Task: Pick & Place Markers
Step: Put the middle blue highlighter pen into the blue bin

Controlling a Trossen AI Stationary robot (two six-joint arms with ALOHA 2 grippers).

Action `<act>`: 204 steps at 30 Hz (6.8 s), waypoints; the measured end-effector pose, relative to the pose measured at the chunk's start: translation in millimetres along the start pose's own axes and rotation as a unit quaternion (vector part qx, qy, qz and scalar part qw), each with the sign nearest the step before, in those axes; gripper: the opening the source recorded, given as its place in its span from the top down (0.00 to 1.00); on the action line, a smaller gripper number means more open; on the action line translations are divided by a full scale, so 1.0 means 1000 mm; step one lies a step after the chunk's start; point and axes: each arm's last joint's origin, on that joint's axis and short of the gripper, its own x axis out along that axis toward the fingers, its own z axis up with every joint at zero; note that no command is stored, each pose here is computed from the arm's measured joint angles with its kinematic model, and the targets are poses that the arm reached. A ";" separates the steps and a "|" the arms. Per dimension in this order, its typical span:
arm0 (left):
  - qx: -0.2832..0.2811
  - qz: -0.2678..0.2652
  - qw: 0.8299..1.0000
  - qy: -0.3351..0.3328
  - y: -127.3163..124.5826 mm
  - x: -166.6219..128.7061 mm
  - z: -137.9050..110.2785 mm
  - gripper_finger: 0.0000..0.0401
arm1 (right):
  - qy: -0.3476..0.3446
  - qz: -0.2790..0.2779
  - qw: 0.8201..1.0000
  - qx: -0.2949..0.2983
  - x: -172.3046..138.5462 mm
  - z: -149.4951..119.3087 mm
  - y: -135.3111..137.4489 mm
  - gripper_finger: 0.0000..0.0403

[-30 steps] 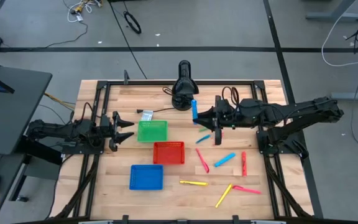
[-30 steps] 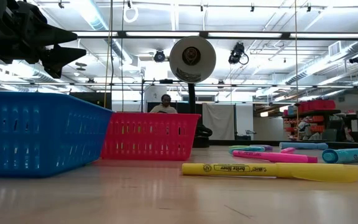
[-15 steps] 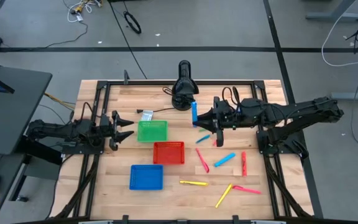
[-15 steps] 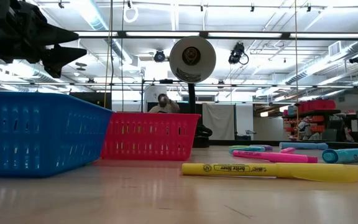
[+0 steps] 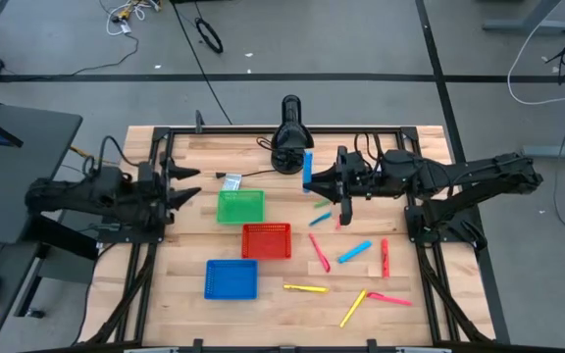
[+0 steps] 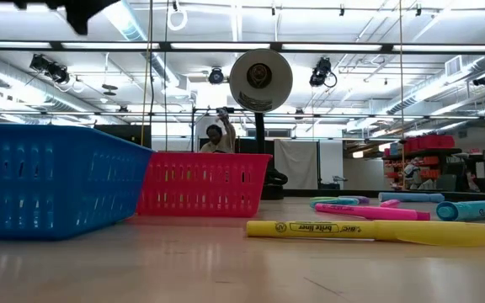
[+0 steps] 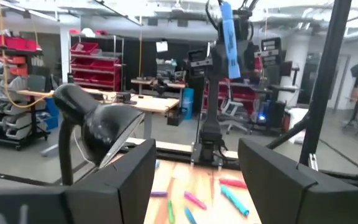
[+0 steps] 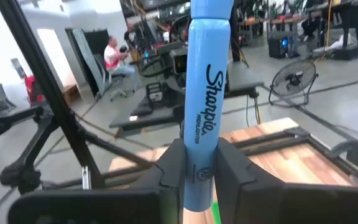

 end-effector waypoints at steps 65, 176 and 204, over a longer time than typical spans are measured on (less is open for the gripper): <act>0.046 -0.060 0.996 0.055 -0.080 0.232 0.138 0.61 | 0.011 0.020 0.995 -0.096 0.031 0.068 0.025 0.88; 0.108 -0.040 0.679 0.725 -0.178 0.168 -0.085 0.83 | -0.007 -0.004 0.993 -0.118 -0.003 0.087 0.019 0.42; 0.063 -0.030 0.693 0.718 -0.164 0.137 -0.179 0.83 | 0.004 -0.005 0.993 -0.120 -0.002 0.085 0.019 0.42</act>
